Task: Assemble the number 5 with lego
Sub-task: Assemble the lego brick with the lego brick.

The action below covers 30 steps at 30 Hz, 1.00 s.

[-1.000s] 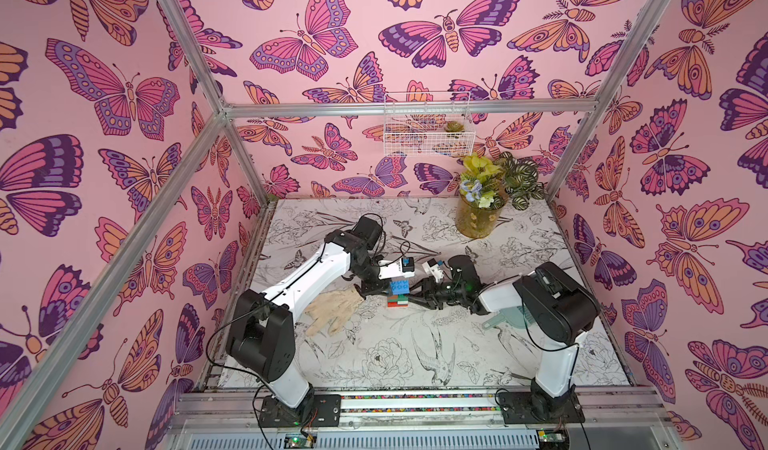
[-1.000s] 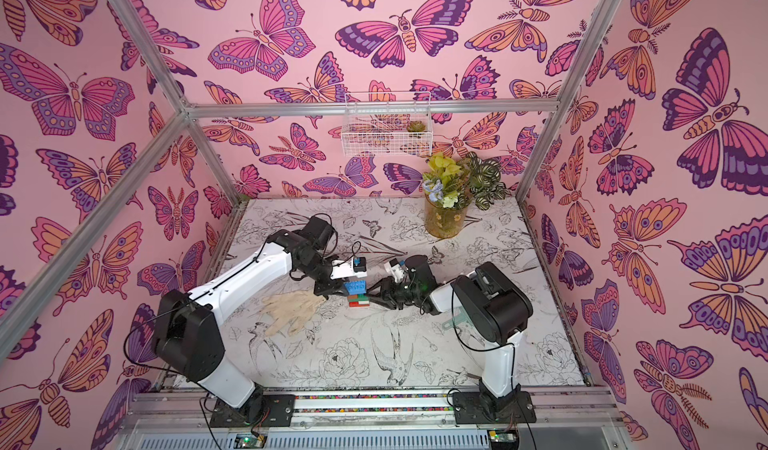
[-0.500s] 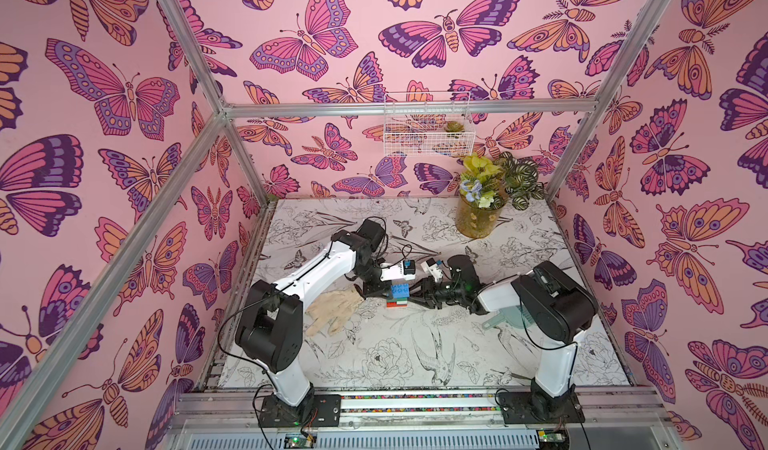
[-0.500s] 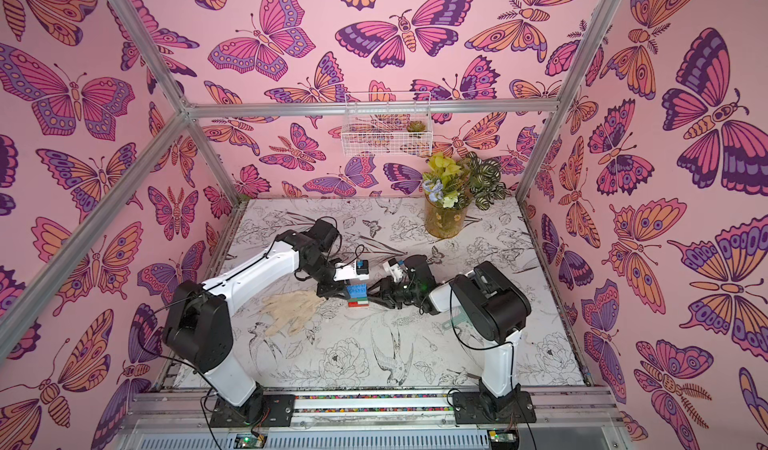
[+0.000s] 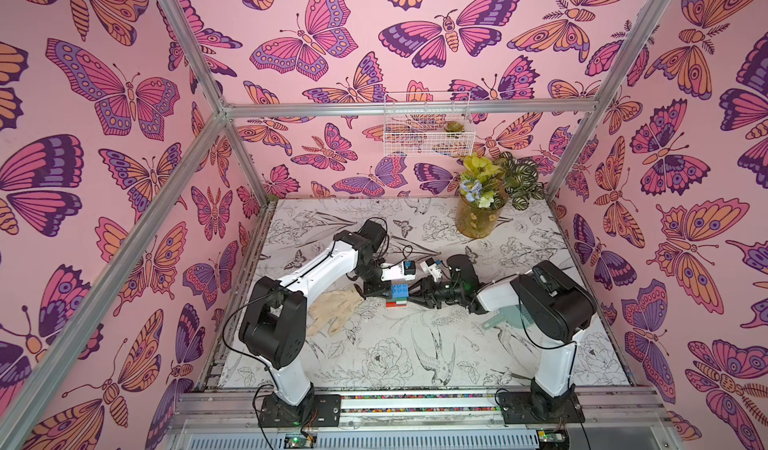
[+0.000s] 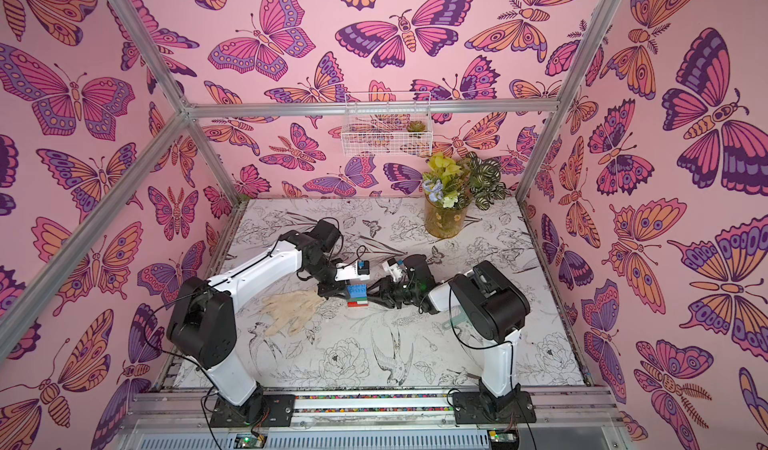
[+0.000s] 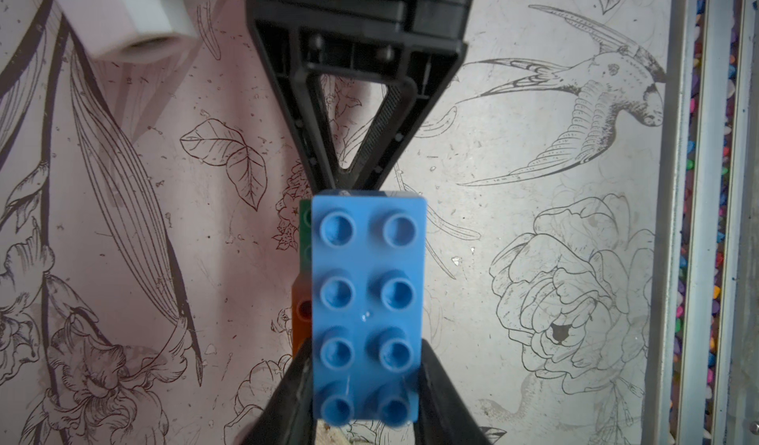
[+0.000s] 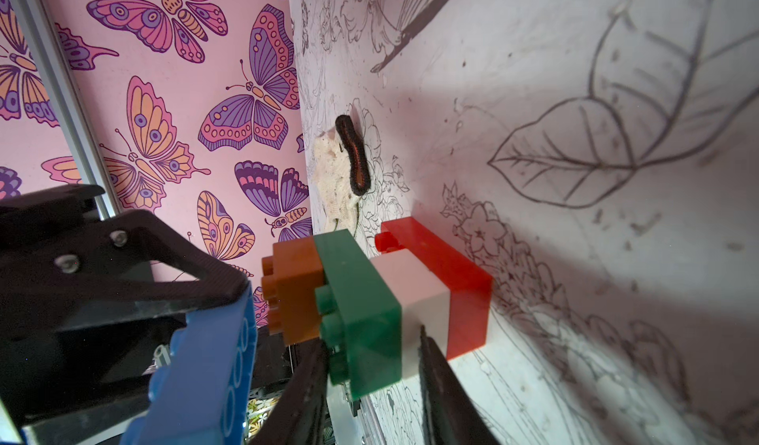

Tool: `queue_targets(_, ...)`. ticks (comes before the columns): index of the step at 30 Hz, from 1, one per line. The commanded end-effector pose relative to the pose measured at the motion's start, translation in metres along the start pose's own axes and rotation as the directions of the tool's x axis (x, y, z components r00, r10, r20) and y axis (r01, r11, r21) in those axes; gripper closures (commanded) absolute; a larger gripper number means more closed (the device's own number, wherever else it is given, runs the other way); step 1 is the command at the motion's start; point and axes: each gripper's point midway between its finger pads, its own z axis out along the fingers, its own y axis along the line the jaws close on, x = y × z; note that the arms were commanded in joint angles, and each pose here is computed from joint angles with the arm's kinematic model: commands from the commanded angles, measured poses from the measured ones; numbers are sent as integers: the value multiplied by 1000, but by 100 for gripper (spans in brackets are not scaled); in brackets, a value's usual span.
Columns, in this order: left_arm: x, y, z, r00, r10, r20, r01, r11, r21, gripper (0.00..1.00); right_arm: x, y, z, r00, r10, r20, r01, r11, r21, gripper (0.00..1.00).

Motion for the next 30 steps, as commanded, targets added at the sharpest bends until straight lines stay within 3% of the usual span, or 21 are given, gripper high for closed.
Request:
queue_targets(1,1,9,2,1000,2,-2,-2,1000,-18,100,4,-12,6,1000,23,-21,-22,999,30,62)
queue_targets(30,18,7,17,999,-15,-40,15,1000,8,100,4,-14,7,999,26,-28,-25,999,36,62)
